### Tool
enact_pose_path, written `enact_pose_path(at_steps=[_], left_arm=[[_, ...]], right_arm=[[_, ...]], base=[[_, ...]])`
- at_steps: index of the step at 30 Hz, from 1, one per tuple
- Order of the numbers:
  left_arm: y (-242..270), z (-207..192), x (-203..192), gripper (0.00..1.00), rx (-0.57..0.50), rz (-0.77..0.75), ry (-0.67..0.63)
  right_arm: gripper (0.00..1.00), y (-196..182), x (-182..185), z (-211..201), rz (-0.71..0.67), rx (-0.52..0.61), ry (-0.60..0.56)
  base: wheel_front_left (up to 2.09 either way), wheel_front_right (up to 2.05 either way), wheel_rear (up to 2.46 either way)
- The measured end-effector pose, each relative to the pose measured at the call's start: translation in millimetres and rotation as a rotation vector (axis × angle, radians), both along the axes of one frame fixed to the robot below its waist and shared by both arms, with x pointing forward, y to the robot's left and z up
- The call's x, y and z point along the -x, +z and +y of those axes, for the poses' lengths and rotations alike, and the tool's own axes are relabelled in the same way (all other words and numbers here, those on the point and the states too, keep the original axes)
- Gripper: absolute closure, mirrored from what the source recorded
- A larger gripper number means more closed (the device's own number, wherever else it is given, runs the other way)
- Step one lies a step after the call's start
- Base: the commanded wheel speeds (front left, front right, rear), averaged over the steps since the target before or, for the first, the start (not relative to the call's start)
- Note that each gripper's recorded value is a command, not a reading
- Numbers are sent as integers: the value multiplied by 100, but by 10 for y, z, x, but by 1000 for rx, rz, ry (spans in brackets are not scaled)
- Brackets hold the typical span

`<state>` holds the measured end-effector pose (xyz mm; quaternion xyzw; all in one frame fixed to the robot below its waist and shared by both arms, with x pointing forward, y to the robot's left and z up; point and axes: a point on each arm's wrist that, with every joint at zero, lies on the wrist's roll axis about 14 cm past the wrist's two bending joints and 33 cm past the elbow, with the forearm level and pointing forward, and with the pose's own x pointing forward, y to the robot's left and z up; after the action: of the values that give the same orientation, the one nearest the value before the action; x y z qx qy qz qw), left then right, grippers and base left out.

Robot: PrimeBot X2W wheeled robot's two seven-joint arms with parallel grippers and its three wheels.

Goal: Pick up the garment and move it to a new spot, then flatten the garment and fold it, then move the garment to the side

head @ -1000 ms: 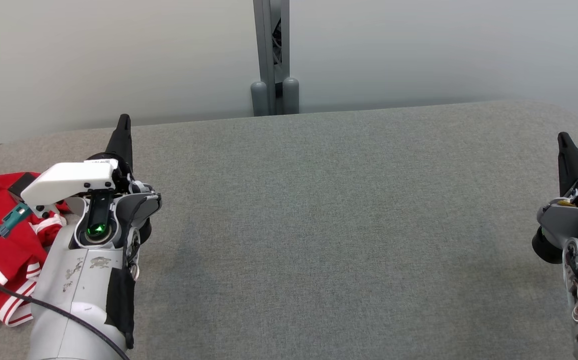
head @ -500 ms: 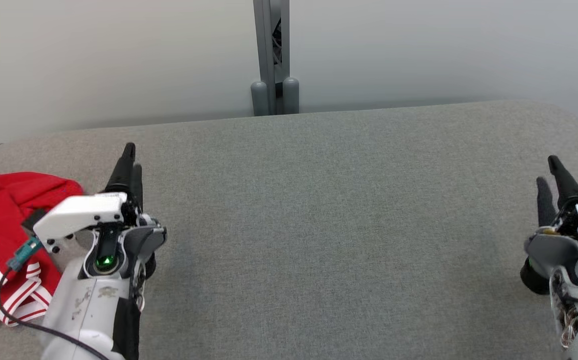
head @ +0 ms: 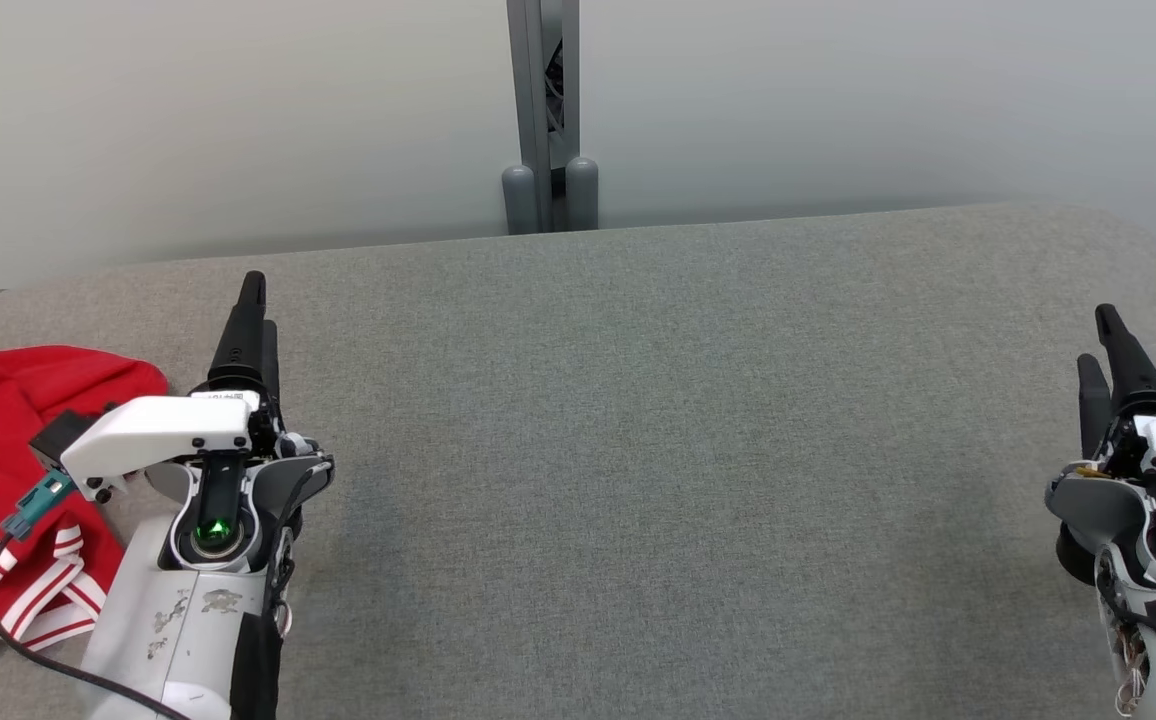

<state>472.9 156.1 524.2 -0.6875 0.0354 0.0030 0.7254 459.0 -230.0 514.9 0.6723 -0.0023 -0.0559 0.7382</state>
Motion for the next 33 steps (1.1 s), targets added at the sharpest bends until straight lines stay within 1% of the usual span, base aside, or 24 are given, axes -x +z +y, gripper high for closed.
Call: enact_pose_path(at_steps=[4,8,12,15,20,23,28,29,33], left_arm=[[84,30,2,0,-74,-34,5],[159,46,19,0,-185,-71,6],[243,44,41,0,-301,-106,6],[292,51,64,0,-382,-129,7],[293,116,123,0,-519,-138,13],[268,128,165,0,-590,-134,9],[257,187,228,0,-718,-133,6],[257,187,228,0,-718,-133,6],[226,193,282,0,-801,-127,-6]], right_arm=[[0,114,-15,-12,-27,86,4],[0,194,-3,-31,-45,196,7],[0,345,-18,-8,-80,329,18],[0,381,4,16,-88,427,27],[0,511,13,59,-122,603,43],[0,516,30,117,-127,691,61],[0,514,67,211,-139,809,86],[0,514,67,211,-139,809,86],[0,517,102,277,-152,880,99]], base=[[0,0,0],[0,0,0],[0,0,0],[0,0,0],[0,0,0],[0,0,0],[0,0,0],[0,0,0],[0,0,0]])
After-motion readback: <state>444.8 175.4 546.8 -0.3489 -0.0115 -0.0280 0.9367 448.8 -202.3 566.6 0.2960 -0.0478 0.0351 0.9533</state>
